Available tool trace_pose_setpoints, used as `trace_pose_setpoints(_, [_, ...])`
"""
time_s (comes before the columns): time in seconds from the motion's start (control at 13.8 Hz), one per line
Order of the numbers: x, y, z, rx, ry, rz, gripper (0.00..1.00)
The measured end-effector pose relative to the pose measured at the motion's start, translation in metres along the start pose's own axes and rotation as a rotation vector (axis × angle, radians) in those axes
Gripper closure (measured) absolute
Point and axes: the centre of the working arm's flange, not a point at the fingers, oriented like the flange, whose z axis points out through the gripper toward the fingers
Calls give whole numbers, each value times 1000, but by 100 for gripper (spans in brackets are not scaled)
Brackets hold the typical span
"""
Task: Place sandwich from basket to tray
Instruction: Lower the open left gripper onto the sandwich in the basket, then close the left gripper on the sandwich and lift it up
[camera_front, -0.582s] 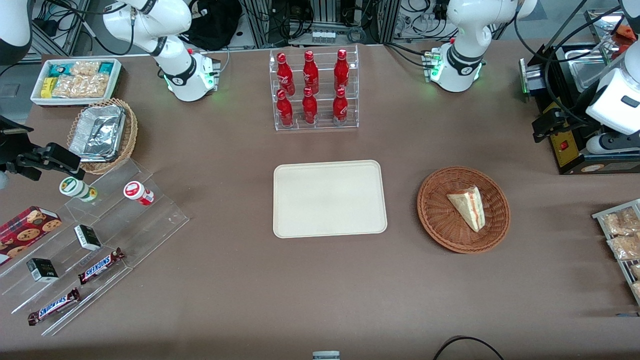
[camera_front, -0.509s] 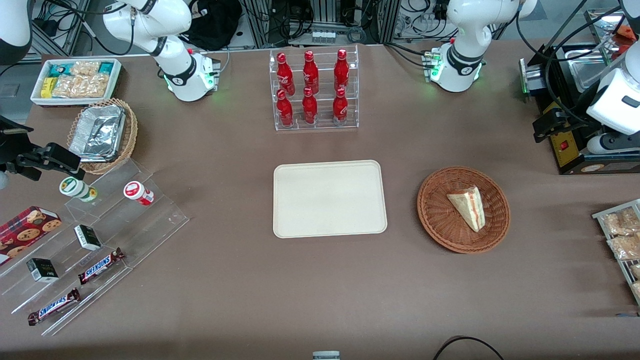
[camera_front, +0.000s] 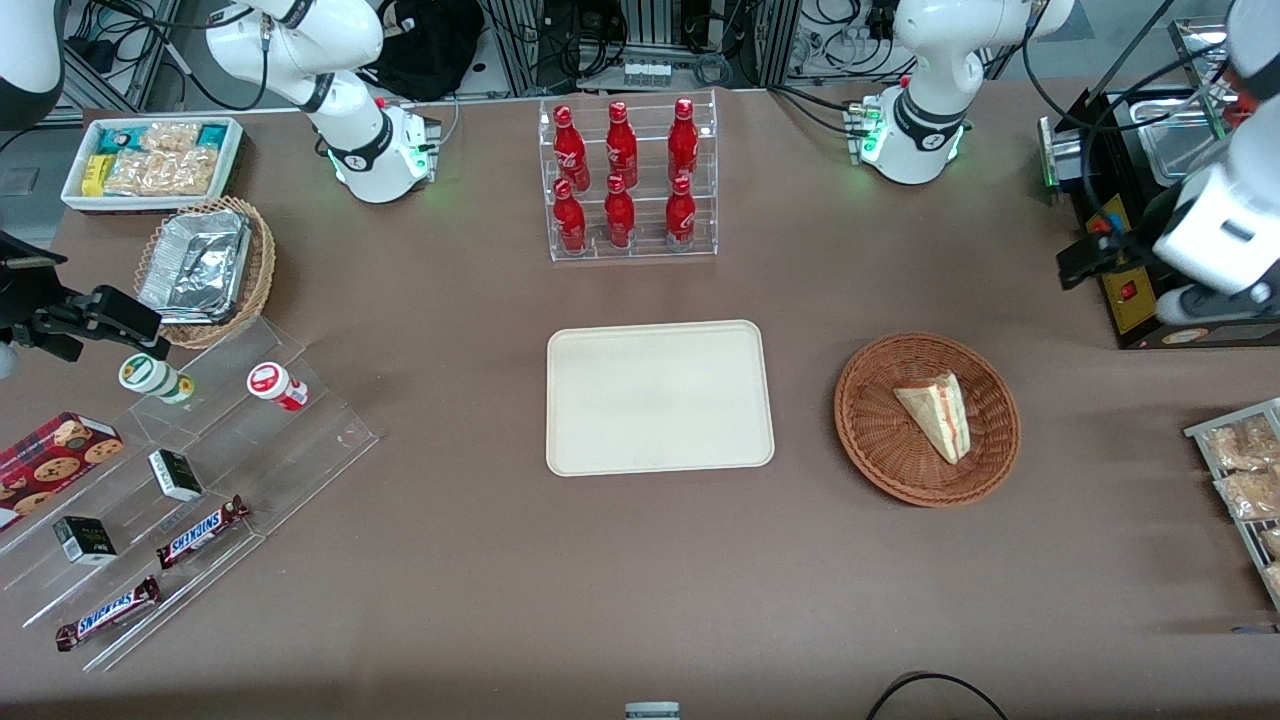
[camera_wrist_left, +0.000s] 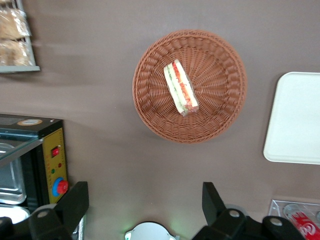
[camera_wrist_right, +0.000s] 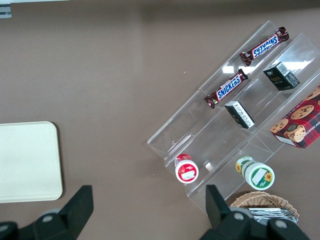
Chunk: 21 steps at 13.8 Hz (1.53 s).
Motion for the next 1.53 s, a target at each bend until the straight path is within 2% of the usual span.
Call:
trace_pose_setpoints(0.15, [18, 7, 64, -6, 18, 6, 0])
trace_pose_setpoints(0.29, [26, 13, 121, -19, 59, -27, 0])
trace_pose_setpoints(0.51, [21, 21, 185, -49, 127, -162, 0])
trace_pose_setpoints(0.58, [16, 23, 203, -57, 134, -204, 0])
trace_pose_setpoints(0.73, [9, 28, 228, -61, 114, -263, 0])
trace_pose_setpoints(1.02, [14, 44, 256, -83, 113, -329, 0])
trace_pose_setpoints(1.38, [25, 50, 301, -106, 91, -350, 1])
trace_pose_setpoints(1.45, [25, 51, 306, -106, 86, -351, 5])
trace_pose_setpoints(1.53, [26, 51, 308, -108, 85, -352, 15])
